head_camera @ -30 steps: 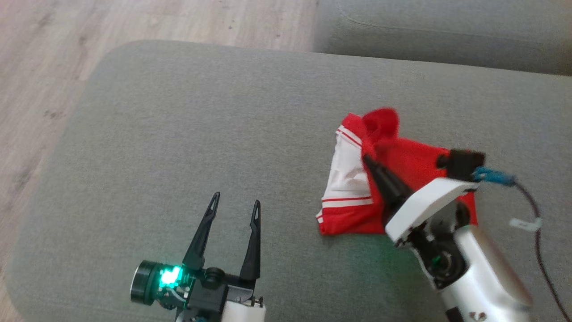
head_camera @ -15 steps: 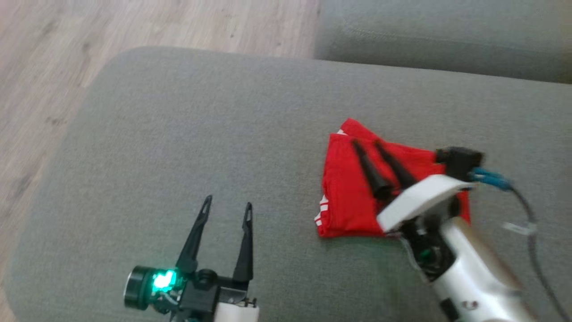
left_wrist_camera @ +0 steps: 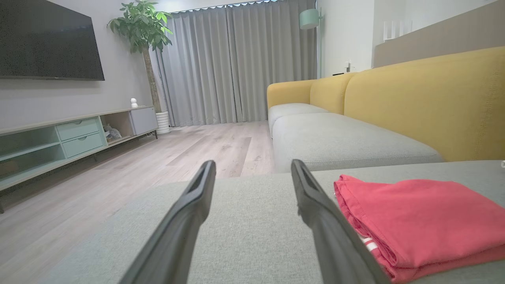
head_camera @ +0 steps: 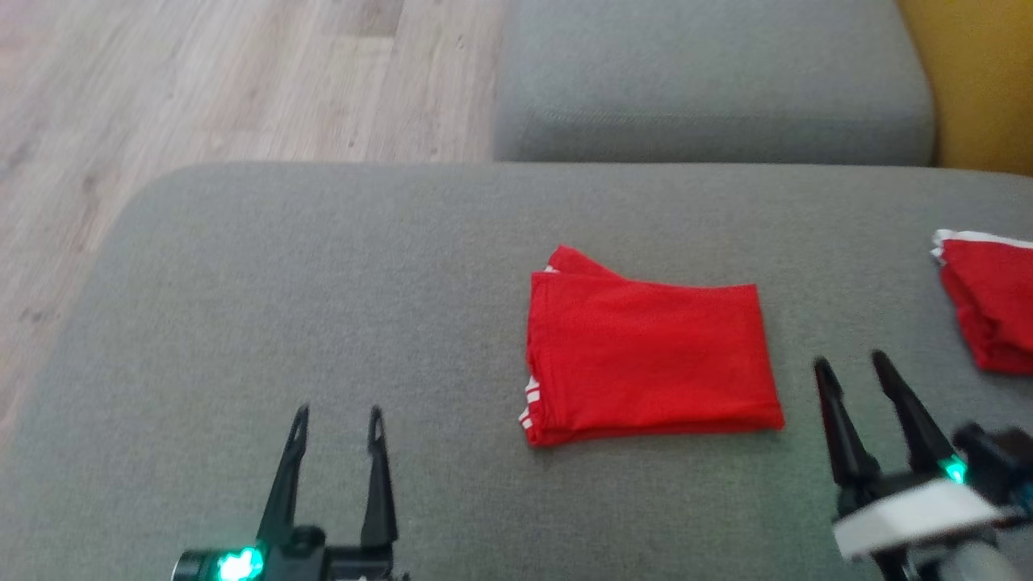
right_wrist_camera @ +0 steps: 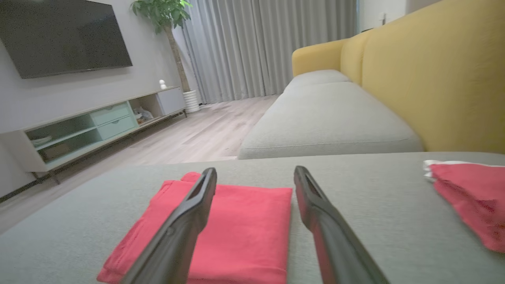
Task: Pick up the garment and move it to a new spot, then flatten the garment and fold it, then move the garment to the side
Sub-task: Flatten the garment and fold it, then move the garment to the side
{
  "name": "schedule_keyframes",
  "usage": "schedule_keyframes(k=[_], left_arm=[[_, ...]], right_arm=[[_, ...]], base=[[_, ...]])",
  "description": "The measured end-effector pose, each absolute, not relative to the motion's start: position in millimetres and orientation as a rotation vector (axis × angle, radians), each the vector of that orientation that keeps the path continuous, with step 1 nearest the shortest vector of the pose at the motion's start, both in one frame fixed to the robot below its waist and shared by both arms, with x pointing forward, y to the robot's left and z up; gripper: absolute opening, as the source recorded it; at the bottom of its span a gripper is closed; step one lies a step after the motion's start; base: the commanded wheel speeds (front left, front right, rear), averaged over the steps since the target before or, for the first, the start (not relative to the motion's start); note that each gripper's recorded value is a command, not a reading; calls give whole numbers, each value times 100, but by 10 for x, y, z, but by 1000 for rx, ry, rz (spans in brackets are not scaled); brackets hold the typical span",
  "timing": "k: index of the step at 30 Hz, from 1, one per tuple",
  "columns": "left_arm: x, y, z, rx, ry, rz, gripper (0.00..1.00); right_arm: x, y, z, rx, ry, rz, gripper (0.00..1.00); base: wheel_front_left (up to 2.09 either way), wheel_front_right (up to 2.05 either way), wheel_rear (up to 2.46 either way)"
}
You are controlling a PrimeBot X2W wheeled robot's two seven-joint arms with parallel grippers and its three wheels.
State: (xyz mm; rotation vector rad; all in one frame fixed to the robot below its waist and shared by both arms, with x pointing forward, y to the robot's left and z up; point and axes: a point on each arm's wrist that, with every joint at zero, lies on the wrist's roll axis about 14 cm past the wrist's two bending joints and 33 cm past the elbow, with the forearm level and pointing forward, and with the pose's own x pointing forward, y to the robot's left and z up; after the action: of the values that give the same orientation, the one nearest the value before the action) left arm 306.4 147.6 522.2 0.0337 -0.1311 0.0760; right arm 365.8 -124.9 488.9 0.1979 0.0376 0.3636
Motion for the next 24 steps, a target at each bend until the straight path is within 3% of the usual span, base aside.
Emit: schedule_keyframes(k=[9,24], left_arm=[[2851,1565,4985,40,-59,93,100],[2853,1616,4915,51,-38,73,100]], right_arm=[[3164,-1573,4719,104,51,223,100],[3188,-1647,4782,108,26,185,100]], base=[[0,0,0],[0,0,0]])
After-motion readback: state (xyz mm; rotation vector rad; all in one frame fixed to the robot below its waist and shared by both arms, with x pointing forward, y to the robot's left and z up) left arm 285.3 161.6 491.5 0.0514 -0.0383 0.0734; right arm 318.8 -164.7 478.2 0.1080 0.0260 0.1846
